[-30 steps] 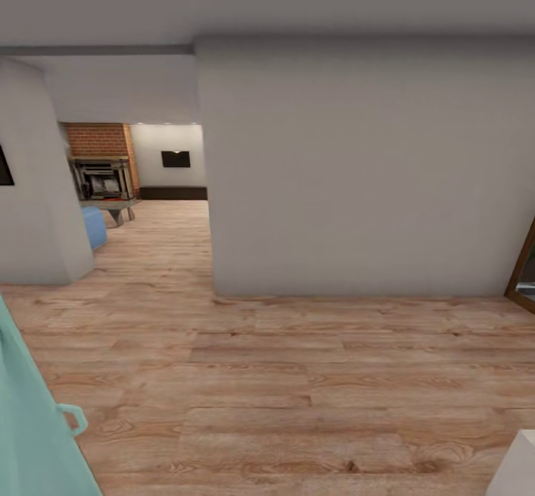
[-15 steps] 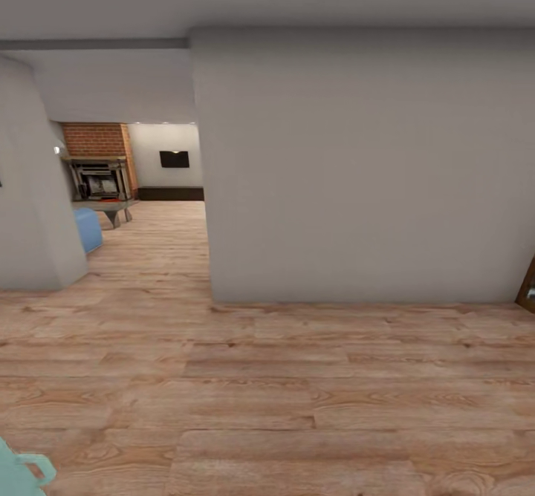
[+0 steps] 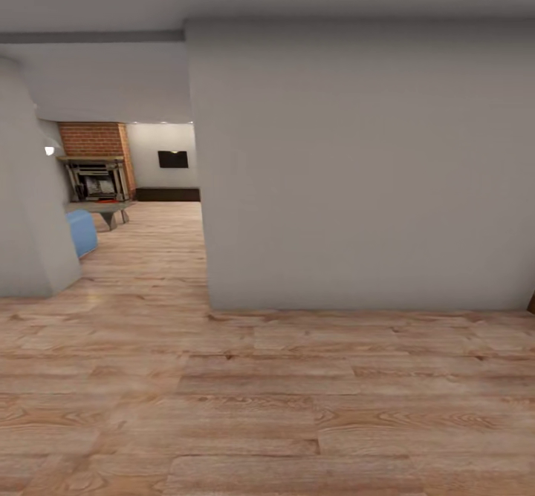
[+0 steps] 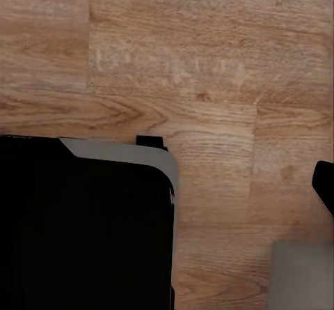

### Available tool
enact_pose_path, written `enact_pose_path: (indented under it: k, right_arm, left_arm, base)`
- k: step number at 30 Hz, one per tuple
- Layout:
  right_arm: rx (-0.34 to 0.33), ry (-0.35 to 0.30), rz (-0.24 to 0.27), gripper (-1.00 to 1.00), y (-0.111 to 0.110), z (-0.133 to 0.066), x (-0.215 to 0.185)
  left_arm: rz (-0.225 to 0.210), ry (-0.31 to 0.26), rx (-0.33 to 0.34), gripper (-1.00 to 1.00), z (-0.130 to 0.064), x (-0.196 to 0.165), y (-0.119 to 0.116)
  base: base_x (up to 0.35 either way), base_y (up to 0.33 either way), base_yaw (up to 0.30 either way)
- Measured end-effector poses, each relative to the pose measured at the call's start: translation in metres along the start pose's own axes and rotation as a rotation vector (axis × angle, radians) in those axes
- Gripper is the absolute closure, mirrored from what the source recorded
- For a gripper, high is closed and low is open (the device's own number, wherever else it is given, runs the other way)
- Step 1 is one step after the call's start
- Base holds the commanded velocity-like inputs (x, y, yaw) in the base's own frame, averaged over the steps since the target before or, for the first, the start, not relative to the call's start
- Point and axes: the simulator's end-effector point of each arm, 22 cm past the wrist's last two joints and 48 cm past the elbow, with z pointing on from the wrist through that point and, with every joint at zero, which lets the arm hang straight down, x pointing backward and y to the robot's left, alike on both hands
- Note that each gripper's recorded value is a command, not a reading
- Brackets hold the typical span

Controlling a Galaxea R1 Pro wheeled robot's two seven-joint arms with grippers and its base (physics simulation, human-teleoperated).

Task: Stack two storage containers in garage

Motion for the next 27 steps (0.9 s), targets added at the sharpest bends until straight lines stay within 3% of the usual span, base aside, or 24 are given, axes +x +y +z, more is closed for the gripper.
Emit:
enact_pose_path:
  k: [27]
  right_arm:
    - [0.0,0.0,0.0,-1.0,0.0,0.0,0.0001]
  left_arm:
    - [0.0,0.001,0.002,-1.0,0.0,0.0007,-0.0011]
  base:
    - [0.327,0.0,0.0]
